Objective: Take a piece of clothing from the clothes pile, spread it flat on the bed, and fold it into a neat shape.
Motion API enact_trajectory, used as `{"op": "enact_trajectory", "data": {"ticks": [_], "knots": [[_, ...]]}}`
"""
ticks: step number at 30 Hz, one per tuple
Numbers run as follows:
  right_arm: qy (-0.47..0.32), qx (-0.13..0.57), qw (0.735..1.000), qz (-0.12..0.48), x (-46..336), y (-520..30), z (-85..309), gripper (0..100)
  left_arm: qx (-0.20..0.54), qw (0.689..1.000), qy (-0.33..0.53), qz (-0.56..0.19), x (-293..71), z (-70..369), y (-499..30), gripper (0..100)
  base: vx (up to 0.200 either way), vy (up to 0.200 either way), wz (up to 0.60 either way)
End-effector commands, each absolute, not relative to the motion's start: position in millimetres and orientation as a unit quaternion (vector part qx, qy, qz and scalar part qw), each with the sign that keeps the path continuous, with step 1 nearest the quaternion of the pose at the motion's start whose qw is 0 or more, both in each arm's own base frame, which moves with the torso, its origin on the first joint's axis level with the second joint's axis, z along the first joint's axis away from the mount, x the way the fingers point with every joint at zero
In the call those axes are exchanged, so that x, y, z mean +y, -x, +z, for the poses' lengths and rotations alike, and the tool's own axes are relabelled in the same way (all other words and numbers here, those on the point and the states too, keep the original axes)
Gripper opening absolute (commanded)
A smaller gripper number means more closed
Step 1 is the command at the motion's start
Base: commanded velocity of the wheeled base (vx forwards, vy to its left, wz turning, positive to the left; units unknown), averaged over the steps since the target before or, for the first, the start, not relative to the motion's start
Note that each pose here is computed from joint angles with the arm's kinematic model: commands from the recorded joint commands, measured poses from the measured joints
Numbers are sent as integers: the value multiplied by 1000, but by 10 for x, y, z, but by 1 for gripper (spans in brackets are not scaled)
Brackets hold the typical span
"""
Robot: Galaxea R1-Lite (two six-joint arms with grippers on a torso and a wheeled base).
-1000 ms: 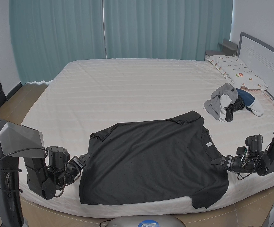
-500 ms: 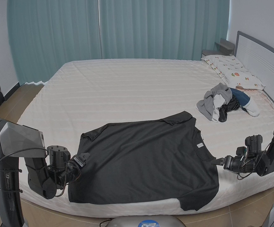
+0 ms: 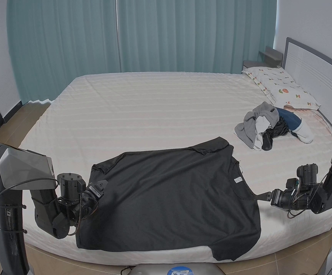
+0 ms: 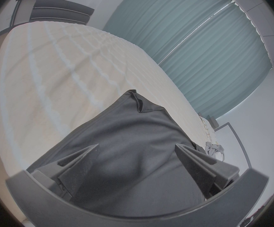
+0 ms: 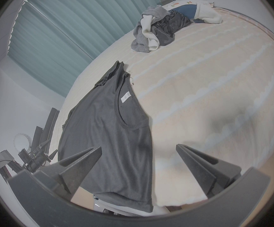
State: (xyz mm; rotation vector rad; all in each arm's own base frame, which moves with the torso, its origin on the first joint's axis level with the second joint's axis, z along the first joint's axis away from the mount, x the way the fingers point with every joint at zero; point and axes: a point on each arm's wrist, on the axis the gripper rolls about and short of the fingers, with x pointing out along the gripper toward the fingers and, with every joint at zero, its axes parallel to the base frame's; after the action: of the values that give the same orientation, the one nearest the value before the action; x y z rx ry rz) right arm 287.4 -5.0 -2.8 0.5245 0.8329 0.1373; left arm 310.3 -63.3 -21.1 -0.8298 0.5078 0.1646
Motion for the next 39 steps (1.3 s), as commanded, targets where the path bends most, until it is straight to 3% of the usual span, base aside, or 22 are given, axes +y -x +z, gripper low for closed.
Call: {"op": "enact_trajectory", "data": {"ticks": [1, 15, 26, 32, 39], "knots": [[-252, 400, 879, 66, -50, -2872, -28, 100, 237, 882, 401, 79, -618, -191, -3130, 100, 200, 0, 0], [-261, 403, 874, 74, 30, -2885, -30, 100, 212, 885, 409, 75, -593, -130, -3259, 100, 0, 0, 0], [-319, 418, 847, 79, 165, -3004, -114, 100, 191, 897, 393, 70, -585, 46, -3740, 100, 0, 0, 0], [-348, 409, 841, 71, 168, -3099, -94, 100, 228, 893, 377, 90, -640, -85, -4162, 100, 0, 0, 0], [-350, 418, 835, 69, 183, -3126, -169, 100, 252, 893, 359, 98, -647, -210, -4165, 100, 0, 0, 0]]}}
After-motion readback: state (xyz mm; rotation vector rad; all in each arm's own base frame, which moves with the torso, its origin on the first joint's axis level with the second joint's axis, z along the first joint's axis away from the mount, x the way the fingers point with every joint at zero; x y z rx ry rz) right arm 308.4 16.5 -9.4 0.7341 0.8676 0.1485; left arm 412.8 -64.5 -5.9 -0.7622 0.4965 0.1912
